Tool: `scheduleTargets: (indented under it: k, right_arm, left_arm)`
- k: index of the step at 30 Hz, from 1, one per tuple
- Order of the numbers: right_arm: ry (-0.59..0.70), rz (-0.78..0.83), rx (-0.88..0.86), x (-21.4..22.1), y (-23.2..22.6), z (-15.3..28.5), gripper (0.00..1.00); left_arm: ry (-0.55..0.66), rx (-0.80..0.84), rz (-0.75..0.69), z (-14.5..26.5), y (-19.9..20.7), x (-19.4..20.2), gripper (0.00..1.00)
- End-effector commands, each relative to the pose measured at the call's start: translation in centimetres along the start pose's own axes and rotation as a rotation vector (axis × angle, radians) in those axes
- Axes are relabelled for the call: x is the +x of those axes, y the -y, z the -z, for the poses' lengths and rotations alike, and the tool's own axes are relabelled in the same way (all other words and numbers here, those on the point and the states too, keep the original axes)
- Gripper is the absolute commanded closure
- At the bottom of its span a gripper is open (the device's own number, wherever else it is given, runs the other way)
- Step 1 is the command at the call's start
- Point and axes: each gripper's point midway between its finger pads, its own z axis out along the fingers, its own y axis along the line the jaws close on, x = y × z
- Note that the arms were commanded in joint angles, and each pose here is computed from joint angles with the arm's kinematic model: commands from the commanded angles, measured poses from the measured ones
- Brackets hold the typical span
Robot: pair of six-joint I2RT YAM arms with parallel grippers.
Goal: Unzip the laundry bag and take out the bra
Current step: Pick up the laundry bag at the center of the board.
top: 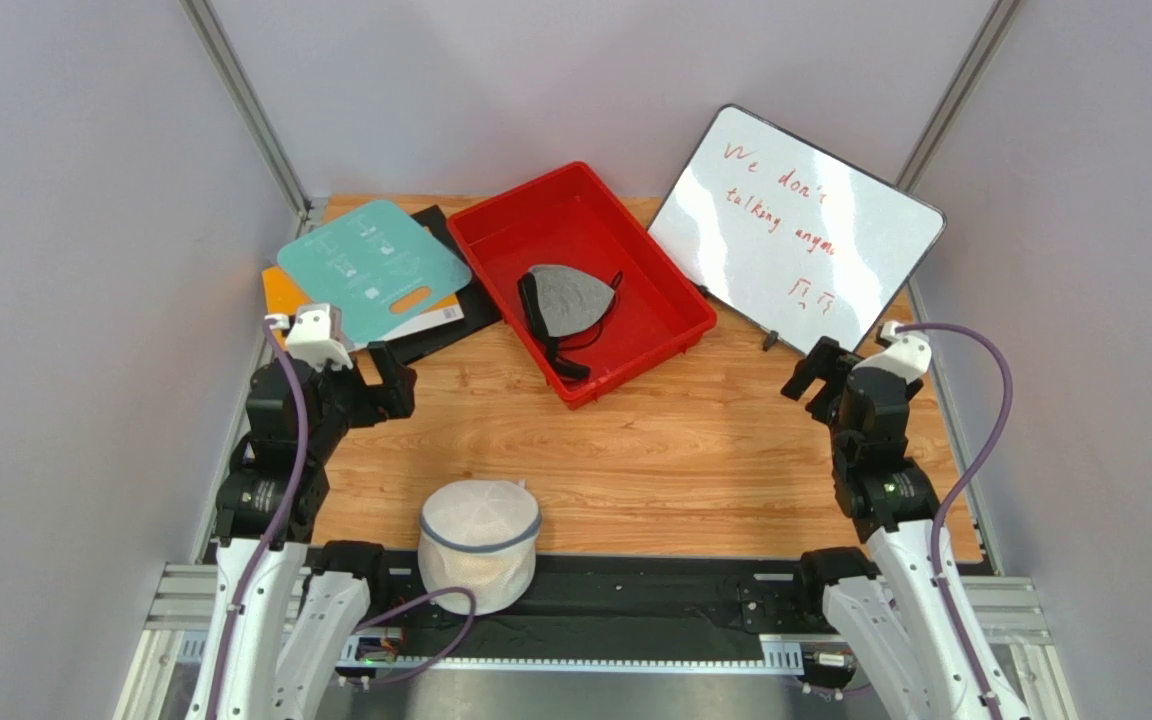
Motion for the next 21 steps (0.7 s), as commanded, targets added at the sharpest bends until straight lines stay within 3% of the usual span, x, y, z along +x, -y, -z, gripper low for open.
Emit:
scheduleTargets:
  k: [1, 3, 9, 12, 15, 21]
  right_arm:
    - [0.043, -0.007, -0.011, -1.7, -0.4, 0.5, 0.08]
    - [0.031, 0.002, -0.052, -1.6, -1.2, 0.4, 0.09]
    - [-0.099, 0.103, -0.397, 0.7, -9.3, 1.6, 0.16]
    - [-0.170, 0.178, -0.591, 3.4, -14.9, 4.8, 0.16]
    - [-0.305, 0.179, -0.870, 7.8, -20.6, 10.9, 0.16]
    - [-0.490, 0.133, -1.129, 12.9, -25.9, 19.6, 0.16]
  left_arm:
    - [0.052, -0.048, 0.003, 0.7, -0.6, -1.9, 0.00]
    - [0.053, -0.040, 0.001, 0.8, -0.5, -1.8, 0.00]
    - [0.047, -0.042, -0.002, 0.8, -0.6, -1.4, 0.00]
    - [0.037, -0.035, -0.009, 0.8, -0.5, -1.2, 0.00]
    - [0.038, -0.027, -0.009, 0.8, -0.4, -1.2, 0.00]
    - [0.040, -0.025, -0.010, 0.8, -0.4, -1.1, 0.00]
